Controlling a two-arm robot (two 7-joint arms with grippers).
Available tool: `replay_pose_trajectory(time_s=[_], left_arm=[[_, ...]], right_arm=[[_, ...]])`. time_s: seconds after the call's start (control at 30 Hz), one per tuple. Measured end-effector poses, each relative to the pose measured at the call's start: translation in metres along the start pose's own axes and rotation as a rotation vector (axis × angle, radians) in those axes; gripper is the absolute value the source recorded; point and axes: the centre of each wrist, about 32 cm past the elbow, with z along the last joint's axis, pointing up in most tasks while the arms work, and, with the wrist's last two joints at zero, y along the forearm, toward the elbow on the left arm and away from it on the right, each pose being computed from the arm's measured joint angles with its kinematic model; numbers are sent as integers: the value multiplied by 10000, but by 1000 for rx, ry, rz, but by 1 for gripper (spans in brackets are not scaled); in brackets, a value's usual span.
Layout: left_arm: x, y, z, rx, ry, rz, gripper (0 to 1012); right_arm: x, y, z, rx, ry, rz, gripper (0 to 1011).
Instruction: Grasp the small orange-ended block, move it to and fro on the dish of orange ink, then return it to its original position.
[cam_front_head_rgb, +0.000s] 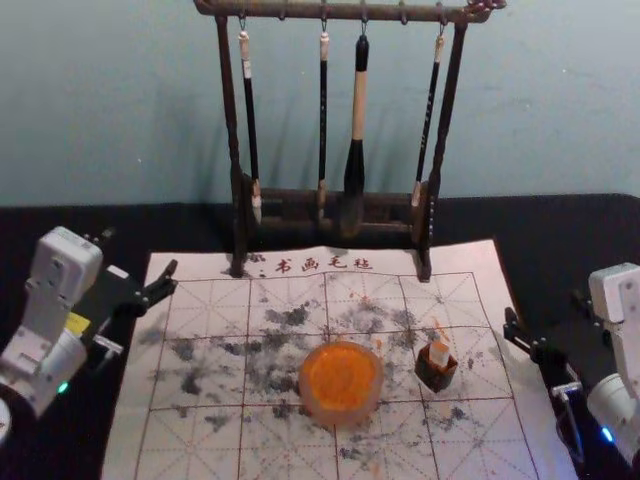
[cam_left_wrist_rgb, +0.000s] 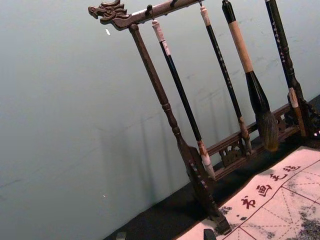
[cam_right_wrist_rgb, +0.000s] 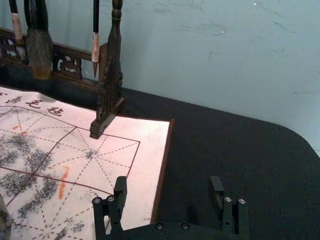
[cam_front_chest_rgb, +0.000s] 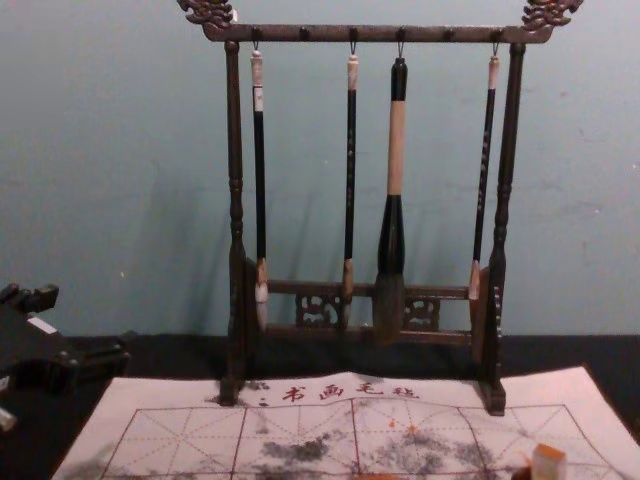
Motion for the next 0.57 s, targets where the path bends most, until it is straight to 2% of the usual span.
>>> replay_pose_trajectory(time_s=[0.57], left_arm=[[0,0,0,0,0,0,1001]], right_arm=[[-1,-10,28,13,0,11,1000]])
